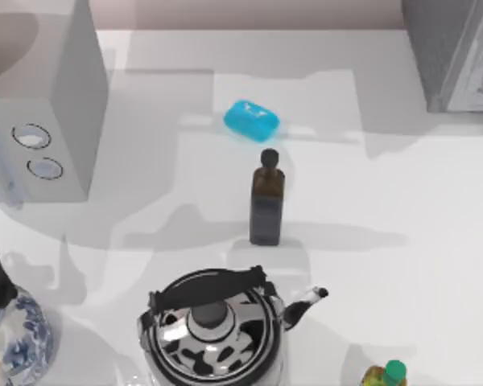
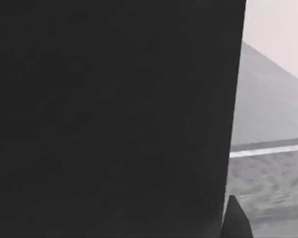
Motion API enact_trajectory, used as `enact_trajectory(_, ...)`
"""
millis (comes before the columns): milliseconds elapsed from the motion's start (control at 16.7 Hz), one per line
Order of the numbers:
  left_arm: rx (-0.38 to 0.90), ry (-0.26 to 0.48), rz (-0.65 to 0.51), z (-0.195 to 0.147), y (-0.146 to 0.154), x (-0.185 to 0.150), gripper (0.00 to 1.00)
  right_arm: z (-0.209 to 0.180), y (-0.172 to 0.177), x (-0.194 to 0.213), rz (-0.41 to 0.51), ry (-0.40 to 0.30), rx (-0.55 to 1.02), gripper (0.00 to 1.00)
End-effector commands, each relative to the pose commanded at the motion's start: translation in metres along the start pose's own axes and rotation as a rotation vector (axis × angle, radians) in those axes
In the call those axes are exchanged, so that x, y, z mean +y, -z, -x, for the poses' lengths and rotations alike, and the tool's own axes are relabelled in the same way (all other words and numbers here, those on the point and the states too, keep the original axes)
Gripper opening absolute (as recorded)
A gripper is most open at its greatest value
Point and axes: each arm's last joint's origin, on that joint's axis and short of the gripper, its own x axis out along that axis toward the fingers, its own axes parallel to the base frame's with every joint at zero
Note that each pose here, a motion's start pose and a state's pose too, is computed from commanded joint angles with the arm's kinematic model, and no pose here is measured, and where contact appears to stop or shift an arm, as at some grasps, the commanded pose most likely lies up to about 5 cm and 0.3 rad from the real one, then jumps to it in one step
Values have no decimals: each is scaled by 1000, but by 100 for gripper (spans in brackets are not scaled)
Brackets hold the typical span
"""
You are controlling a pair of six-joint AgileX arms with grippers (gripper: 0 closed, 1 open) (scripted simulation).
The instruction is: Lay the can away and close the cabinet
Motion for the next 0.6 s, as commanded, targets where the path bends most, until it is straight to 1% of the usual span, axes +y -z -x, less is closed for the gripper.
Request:
enact_trajectory(180, 0, 0, 0, 0, 0, 0, 100, 9, 0, 71, 31, -13, -20, 100)
enact_trajectory(300, 0, 0, 0, 0, 0, 0, 100, 26, -3, 102, 40, -16, -49, 100)
enact_trajectory(420, 0, 0, 0, 0, 0, 0, 100, 42, -5, 121, 39, -19, -78, 100)
enact_trajectory(600, 0, 0, 0, 0, 0, 0, 100, 55, -8, 132, 34, -22, -101, 100)
